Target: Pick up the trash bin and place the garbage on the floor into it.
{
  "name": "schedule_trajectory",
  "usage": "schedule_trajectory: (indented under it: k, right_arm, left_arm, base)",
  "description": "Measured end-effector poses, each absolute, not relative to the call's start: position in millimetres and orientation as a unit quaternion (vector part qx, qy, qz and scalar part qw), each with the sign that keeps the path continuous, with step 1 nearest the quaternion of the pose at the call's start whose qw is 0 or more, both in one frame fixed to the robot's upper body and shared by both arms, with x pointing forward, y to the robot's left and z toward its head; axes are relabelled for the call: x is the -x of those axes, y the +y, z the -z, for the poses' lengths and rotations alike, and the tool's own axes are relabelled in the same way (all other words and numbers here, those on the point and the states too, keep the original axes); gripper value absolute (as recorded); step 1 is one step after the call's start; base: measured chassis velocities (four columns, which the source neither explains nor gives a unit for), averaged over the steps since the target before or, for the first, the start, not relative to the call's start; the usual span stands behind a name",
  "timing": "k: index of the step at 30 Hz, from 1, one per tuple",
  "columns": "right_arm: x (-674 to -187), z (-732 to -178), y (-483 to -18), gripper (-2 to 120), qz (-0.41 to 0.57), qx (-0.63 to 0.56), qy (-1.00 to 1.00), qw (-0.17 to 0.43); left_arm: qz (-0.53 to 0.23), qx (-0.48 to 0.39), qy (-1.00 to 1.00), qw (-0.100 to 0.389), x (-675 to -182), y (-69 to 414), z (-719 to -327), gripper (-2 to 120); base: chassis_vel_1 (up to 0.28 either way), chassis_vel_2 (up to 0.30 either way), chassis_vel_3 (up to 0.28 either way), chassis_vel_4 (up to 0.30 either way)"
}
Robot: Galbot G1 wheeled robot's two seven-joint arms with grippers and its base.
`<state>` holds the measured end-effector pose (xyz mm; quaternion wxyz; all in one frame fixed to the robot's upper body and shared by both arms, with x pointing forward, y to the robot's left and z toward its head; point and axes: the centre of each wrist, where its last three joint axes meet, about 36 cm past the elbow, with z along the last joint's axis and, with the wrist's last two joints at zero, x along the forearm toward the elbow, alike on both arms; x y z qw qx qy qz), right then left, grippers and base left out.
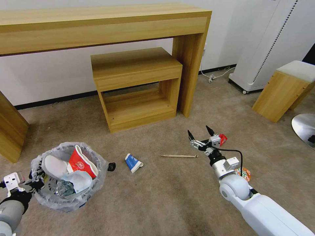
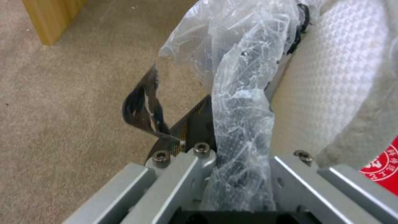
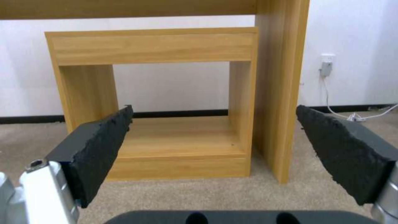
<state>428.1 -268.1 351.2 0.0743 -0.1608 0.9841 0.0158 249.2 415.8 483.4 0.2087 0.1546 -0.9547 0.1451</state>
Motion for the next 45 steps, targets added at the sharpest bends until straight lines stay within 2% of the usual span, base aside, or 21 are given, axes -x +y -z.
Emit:
schedule_trajectory:
  k: [45]
  right_arm:
    - [-426,-351,-271,100,-0.003,0.163,0.984,0.074]
  left_arm:
    - [-0.147,-0.158,-0.954,0.207,-249,404,-484,1]
  base:
    - [0.000,0.000,0.000,0.000]
